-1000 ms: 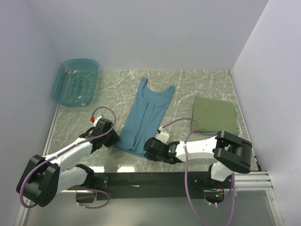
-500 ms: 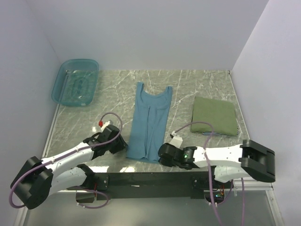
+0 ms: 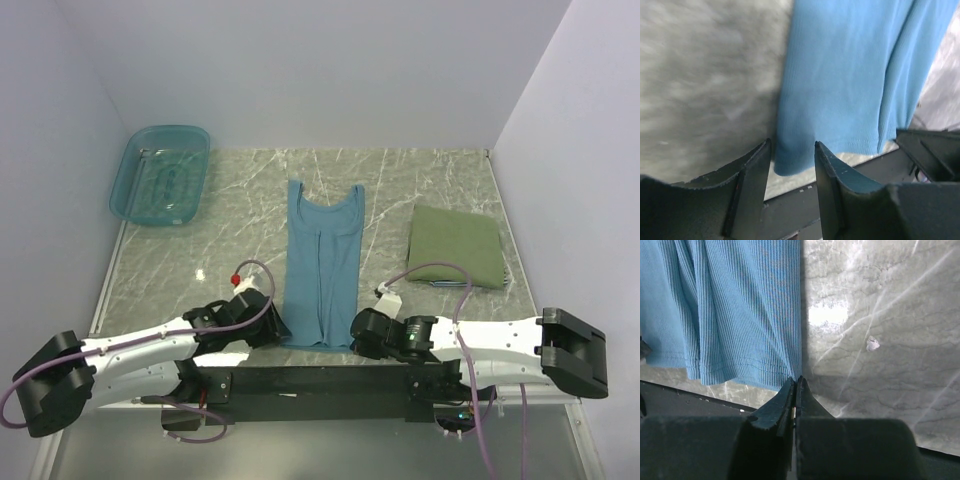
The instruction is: Fold and stack the tank tops
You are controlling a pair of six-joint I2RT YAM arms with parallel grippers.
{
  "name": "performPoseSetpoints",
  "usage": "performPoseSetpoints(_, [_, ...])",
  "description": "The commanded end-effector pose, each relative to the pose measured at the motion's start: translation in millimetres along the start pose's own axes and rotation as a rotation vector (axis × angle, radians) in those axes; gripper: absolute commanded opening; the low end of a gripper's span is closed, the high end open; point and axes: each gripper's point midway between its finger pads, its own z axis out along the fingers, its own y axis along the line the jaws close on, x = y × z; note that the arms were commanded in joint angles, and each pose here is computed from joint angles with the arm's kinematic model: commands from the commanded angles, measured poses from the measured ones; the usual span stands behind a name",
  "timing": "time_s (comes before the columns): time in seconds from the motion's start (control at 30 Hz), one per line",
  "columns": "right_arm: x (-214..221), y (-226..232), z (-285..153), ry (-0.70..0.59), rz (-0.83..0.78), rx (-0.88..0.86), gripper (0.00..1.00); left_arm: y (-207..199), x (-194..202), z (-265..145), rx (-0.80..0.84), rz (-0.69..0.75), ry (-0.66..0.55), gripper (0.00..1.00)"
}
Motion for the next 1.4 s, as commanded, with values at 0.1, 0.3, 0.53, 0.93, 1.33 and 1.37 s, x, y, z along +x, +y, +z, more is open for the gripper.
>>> performPoseSetpoints(0.1, [1.4, -9.1, -6.1, 0.007, -0.038, 0.022, 0.0, 26.6, 36.4, 7.3, -0.121, 0.065, 0.109, 0.46])
performPoseSetpoints(0.3, [1.9, -10.9, -8.3, 0.013, -0.053, 0.029, 0.0, 32.1, 47.0, 9.0, -0.195, 0.112, 0.122, 0.2])
performPoseSetpoints(0.53, [7.0, -14.1, -18.9, 0.013, -0.083, 0.048, 0.0, 28.6, 45.4, -6.0, -0.187, 0.122, 0.11, 0.01])
performPoseSetpoints(0.93, [21.0, 0.4, -29.0, 0.023, -0.155, 0.078, 0.0, 26.8, 57.8, -15.9, -0.184, 0.151, 0.149, 0.01])
performPoseSetpoints(1.33, [-112.0, 60.5, -73.1, -0.267, -0.102, -0.046, 0.0, -87.3, -58.3, -24.2, -0.087, 0.141, -0.123, 0.0])
performPoseSetpoints(1.37, [-120.7, 63.0, -72.1, -0.276, -0.106, -0.049, 0.0, -99.1, -71.7, -24.5, -0.073, 0.147, -0.148, 0.0])
